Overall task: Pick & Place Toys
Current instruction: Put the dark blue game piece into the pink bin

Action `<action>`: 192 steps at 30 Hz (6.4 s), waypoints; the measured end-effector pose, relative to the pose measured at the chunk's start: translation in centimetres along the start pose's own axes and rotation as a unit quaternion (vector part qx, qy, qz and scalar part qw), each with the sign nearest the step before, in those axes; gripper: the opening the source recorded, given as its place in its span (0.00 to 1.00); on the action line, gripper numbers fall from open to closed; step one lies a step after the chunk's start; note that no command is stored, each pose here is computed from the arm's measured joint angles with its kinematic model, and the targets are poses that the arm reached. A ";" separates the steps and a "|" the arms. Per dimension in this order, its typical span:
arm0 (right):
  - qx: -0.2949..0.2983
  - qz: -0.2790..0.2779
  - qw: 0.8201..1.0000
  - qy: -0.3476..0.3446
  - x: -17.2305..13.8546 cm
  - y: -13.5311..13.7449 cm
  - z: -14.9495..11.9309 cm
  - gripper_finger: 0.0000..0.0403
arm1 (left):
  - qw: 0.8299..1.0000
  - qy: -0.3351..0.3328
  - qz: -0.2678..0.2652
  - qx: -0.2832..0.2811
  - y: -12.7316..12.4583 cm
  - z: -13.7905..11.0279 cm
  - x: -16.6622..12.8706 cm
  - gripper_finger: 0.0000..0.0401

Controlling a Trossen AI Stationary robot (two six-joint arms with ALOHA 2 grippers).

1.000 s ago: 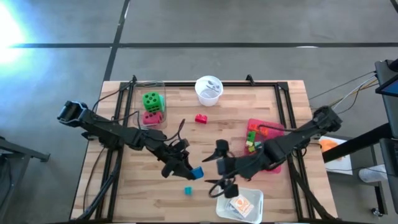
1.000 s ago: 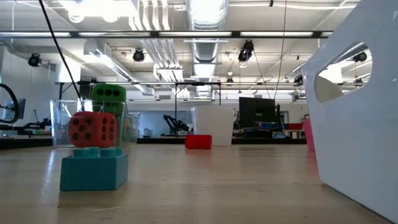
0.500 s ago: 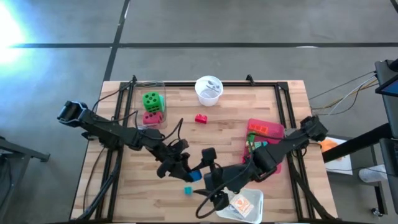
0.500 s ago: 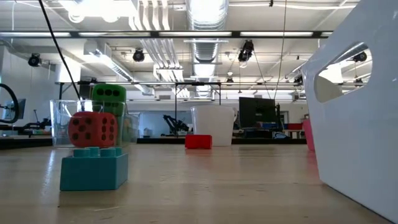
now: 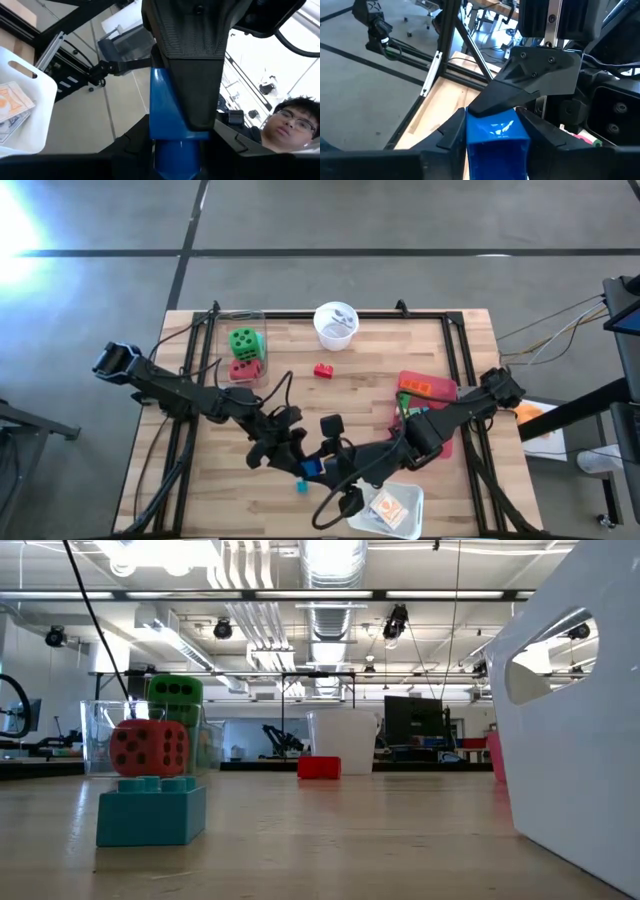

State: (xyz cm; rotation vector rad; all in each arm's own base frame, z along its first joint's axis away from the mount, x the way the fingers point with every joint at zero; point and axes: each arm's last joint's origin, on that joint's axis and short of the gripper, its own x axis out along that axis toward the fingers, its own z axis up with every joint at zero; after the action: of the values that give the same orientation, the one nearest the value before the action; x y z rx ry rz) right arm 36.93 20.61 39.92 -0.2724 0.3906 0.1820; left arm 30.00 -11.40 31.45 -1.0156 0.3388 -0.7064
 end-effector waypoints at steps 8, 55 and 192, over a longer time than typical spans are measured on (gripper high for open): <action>0.021 -0.002 1.000 -0.002 0.0 -0.2 0.1 0.41 | 1.000 -0.005 -0.005 0.001 -0.1 0.1 0.0 0.32; 0.063 -0.004 0.998 0.020 -0.9 -0.7 -0.1 0.31 | 0.999 -0.013 -0.008 0.035 -0.3 0.2 0.0 0.98; 0.721 -0.415 0.473 0.291 -12.6 -9.0 -34.3 0.31 | 0.956 -0.026 0.289 0.046 -0.1 -2.7 -3.3 0.98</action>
State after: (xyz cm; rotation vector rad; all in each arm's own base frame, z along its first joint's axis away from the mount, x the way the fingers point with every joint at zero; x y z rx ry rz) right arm 15.50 0.43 16.46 1.2562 0.9098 -1.2795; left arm 25.98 -10.95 29.99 -0.7884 0.5237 -0.1616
